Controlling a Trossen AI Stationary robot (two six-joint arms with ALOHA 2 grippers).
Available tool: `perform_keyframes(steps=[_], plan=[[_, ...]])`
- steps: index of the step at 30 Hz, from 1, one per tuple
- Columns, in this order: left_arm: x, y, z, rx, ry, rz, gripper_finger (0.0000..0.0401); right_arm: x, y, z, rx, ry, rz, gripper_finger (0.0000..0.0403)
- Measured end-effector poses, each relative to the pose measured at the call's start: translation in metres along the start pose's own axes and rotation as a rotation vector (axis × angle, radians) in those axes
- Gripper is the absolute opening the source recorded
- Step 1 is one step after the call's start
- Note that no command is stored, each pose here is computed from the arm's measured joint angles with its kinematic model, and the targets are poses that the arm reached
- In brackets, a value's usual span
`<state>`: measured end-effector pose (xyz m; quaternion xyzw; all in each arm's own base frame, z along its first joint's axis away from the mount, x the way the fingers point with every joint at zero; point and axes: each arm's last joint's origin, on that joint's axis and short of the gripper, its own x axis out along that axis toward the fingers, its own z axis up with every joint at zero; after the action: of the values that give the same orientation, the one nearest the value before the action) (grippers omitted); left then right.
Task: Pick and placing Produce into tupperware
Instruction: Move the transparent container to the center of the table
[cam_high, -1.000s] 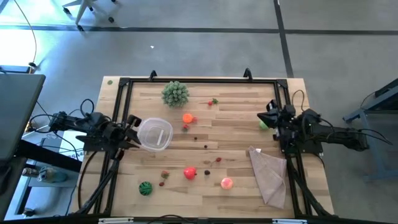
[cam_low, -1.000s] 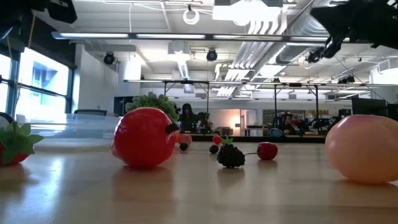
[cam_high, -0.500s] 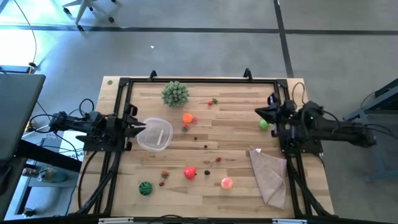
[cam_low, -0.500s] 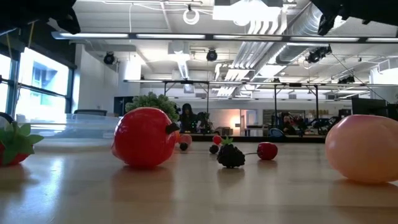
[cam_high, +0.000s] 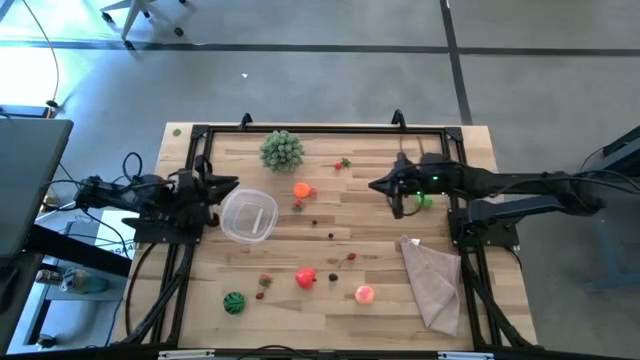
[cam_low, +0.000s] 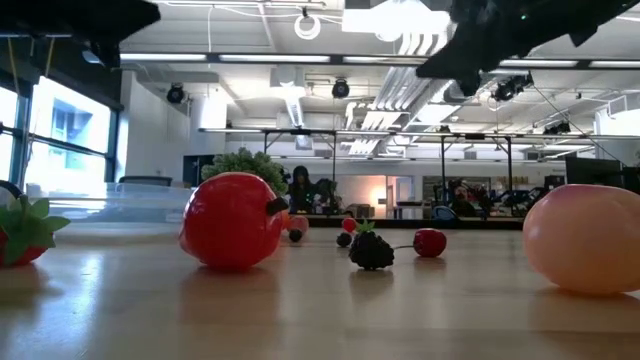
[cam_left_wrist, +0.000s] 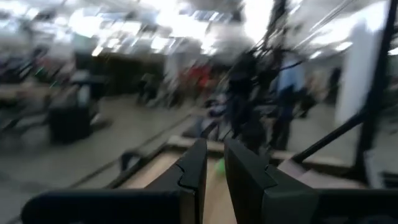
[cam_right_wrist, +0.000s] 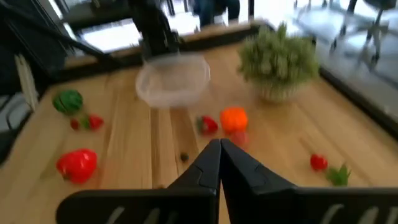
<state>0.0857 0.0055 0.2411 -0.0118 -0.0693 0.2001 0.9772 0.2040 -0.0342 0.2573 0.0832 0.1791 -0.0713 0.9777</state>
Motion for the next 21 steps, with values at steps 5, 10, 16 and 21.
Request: perform_keyframes(steps=[5,10,16,21], plan=[[0.010,-0.003,0.003,-0.010,0.234,0.108,0.0046,0.014,-0.002,-0.010,0.010,0.084,-0.012,0.0000],[0.029,-0.013,-0.004,-0.020,0.447,0.164,0.0046,0.018,-0.002,-0.013,0.040,0.108,-0.017,0.0000],[0.056,-0.020,-0.023,-0.029,0.678,0.310,0.0046,0.018,0.005,-0.013,0.021,0.107,0.013,0.0000],[0.078,-0.012,-0.048,-0.109,0.942,0.389,0.0046,0.018,0.015,-0.015,0.002,0.115,0.041,0.0000]])
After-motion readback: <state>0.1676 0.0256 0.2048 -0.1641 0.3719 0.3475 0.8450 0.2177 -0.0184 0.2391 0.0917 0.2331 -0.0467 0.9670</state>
